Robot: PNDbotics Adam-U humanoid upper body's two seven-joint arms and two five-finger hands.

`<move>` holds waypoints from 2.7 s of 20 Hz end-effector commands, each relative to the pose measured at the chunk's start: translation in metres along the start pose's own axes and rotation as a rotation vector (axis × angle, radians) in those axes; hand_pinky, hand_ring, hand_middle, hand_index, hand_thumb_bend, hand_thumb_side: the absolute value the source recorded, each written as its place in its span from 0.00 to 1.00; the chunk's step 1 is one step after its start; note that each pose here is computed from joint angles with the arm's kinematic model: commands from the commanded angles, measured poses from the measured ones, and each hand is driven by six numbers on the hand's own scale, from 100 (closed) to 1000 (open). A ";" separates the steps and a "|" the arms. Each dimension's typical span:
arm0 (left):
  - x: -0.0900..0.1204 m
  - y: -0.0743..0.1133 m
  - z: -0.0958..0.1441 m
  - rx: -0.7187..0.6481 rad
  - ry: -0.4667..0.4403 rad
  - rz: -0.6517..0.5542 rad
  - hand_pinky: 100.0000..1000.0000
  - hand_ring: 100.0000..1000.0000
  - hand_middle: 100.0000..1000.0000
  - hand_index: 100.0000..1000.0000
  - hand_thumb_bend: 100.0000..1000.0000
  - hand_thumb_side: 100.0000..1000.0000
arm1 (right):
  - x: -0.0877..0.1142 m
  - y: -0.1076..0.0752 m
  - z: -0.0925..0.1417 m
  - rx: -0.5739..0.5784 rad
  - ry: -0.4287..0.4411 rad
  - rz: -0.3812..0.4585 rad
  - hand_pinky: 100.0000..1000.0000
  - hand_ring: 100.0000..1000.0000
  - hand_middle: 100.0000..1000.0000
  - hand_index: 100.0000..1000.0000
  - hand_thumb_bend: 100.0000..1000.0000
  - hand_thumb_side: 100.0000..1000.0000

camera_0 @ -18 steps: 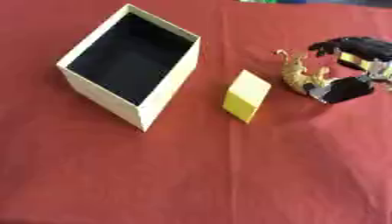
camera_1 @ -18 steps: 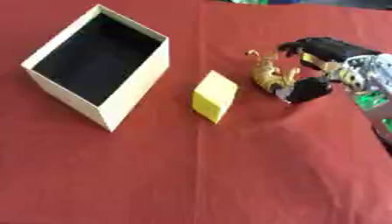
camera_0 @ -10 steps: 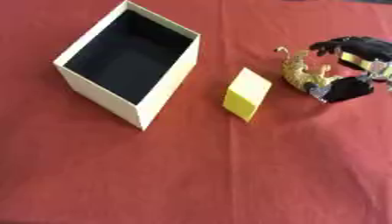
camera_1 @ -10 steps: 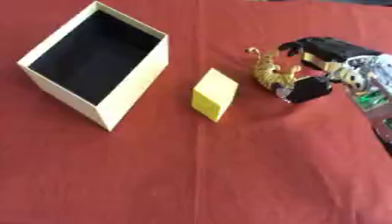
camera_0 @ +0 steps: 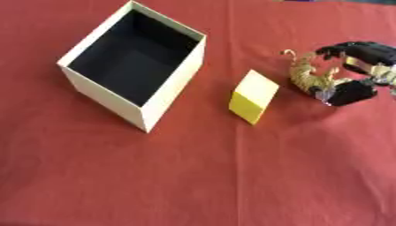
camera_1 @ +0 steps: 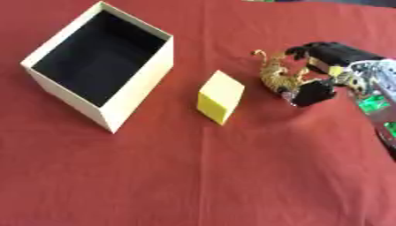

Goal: Pick up objects on the table and place them in the box.

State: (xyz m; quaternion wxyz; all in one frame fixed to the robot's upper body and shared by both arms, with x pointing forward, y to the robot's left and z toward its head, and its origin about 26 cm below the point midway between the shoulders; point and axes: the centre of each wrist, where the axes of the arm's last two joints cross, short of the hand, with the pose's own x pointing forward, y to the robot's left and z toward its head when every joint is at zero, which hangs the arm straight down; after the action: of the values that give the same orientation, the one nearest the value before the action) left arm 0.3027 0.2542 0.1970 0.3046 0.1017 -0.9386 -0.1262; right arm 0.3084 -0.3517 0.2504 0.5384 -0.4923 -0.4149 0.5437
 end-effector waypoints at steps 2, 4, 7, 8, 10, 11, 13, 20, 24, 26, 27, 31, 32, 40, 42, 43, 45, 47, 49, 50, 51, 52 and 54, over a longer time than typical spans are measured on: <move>0.005 0.003 -0.004 -0.004 -0.026 -0.009 0.61 0.84 0.83 0.79 0.00 0.84 | -0.004 -0.006 -0.001 -0.015 0.032 0.022 0.91 0.95 0.87 1.00 0.16 0.40; 0.005 0.002 -0.004 -0.006 -0.025 -0.008 0.61 0.84 0.83 0.79 0.01 0.84 | -0.004 -0.005 -0.003 -0.012 0.044 0.026 0.92 0.95 0.88 1.00 0.16 0.41; 0.005 0.002 -0.004 -0.007 -0.025 -0.007 0.61 0.84 0.83 0.79 0.01 0.83 | -0.005 -0.002 -0.004 0.004 0.053 0.032 0.92 0.96 0.88 1.00 0.16 0.41; 0.005 0.002 -0.004 -0.007 -0.025 -0.006 0.61 0.84 0.83 0.79 0.01 0.83 | -0.005 -0.002 -0.005 0.007 0.057 0.035 0.92 0.96 0.88 1.00 0.16 0.41; 0.005 0.002 -0.004 -0.008 -0.025 -0.006 0.61 0.84 0.83 0.79 0.01 0.83 | -0.005 -0.001 -0.005 0.012 0.060 0.038 0.92 0.96 0.88 1.00 0.16 0.41; 0.005 0.002 -0.004 -0.008 -0.025 -0.006 0.61 0.84 0.83 0.79 0.01 0.83 | -0.005 -0.001 -0.005 0.011 0.061 0.039 0.92 0.96 0.88 1.00 0.16 0.40; 0.005 0.002 -0.004 -0.007 -0.024 -0.007 0.61 0.84 0.84 0.79 0.01 0.84 | -0.004 -0.001 -0.005 0.012 0.064 0.041 0.92 0.96 0.88 0.99 0.15 0.41; 0.005 0.002 -0.003 -0.009 -0.021 -0.005 0.61 0.84 0.84 0.79 0.01 0.84 | -0.001 -0.002 -0.005 0.024 0.046 0.050 0.91 0.95 0.85 0.96 0.08 0.44; 0.004 0.002 -0.003 -0.010 -0.019 -0.006 0.61 0.84 0.84 0.79 0.01 0.84 | 0.001 -0.003 -0.004 0.017 0.021 0.041 0.90 0.93 0.76 0.93 0.03 0.45; 0.005 0.002 -0.003 -0.013 -0.018 -0.006 0.61 0.84 0.84 0.79 0.01 0.84 | 0.001 -0.003 -0.004 0.013 0.010 0.036 0.90 0.93 0.72 0.91 0.01 0.44; 0.005 0.002 -0.003 -0.014 -0.018 -0.006 0.61 0.84 0.84 0.79 0.01 0.84 | 0.001 -0.003 -0.004 0.012 0.005 0.033 0.89 0.92 0.70 0.90 0.00 0.45; 0.004 0.002 -0.003 -0.015 -0.018 -0.005 0.61 0.84 0.84 0.79 0.01 0.84 | 0.001 -0.002 -0.005 0.018 -0.005 0.028 0.89 0.92 0.68 0.89 0.00 0.44; 0.004 0.002 -0.003 -0.015 -0.018 -0.005 0.61 0.84 0.84 0.79 0.01 0.84 | 0.001 -0.002 -0.005 0.021 -0.005 0.027 0.89 0.92 0.68 0.87 0.00 0.44; 0.004 0.002 -0.003 -0.022 -0.018 -0.005 0.61 0.84 0.84 0.79 0.01 0.84 | 0.000 0.003 -0.009 0.055 -0.013 0.026 0.89 0.92 0.69 0.87 0.06 0.42; 0.004 0.002 -0.002 -0.024 -0.017 -0.005 0.61 0.84 0.84 0.79 0.01 0.84 | 0.000 0.005 -0.010 0.068 -0.017 0.028 0.89 0.92 0.69 0.87 0.09 0.43; 0.004 0.002 -0.002 -0.025 -0.017 -0.005 0.61 0.84 0.84 0.79 0.01 0.84 | 0.000 0.005 -0.011 0.074 -0.018 0.028 0.89 0.92 0.69 0.87 0.10 0.44; 0.004 0.002 -0.002 -0.026 -0.018 -0.005 0.61 0.84 0.84 0.79 0.01 0.84 | -0.001 0.006 -0.012 0.085 -0.018 0.034 0.89 0.92 0.68 0.87 0.14 0.43; 0.004 0.002 -0.002 -0.028 -0.018 -0.004 0.61 0.85 0.84 0.79 0.01 0.84 | -0.001 0.007 -0.013 0.093 -0.017 0.038 0.89 0.91 0.65 0.86 0.15 0.43; 0.004 0.001 -0.002 -0.029 -0.017 -0.004 0.61 0.85 0.84 0.79 0.01 0.84 | -0.001 0.008 -0.015 0.094 -0.012 0.037 0.89 0.91 0.59 0.83 0.15 0.43; 0.004 0.002 -0.002 -0.029 -0.017 -0.004 0.61 0.85 0.84 0.79 0.01 0.84 | -0.001 0.009 -0.015 0.093 -0.008 0.035 0.88 0.90 0.57 0.82 0.13 0.44; 0.004 0.002 -0.002 -0.030 -0.017 -0.004 0.61 0.84 0.84 0.79 0.01 0.84 | -0.002 0.009 -0.016 0.091 -0.003 0.033 0.88 0.90 0.55 0.81 0.12 0.44; 0.004 0.002 -0.002 -0.030 -0.017 -0.004 0.61 0.85 0.84 0.79 0.01 0.84 | -0.002 0.009 -0.016 0.086 0.001 0.030 0.88 0.89 0.51 0.78 0.08 0.45; 0.004 0.001 -0.002 -0.032 -0.016 -0.004 0.61 0.85 0.84 0.79 0.01 0.84 | -0.001 0.009 -0.016 0.075 0.002 0.025 0.88 0.89 0.49 0.77 0.06 0.45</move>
State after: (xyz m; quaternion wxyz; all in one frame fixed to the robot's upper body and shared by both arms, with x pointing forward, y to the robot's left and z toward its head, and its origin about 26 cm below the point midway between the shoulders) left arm 0.3027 0.2527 0.1961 0.3084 0.0943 -0.9365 -0.1378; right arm 0.3223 -0.3523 0.2344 0.5533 -0.4675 -0.3911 0.5678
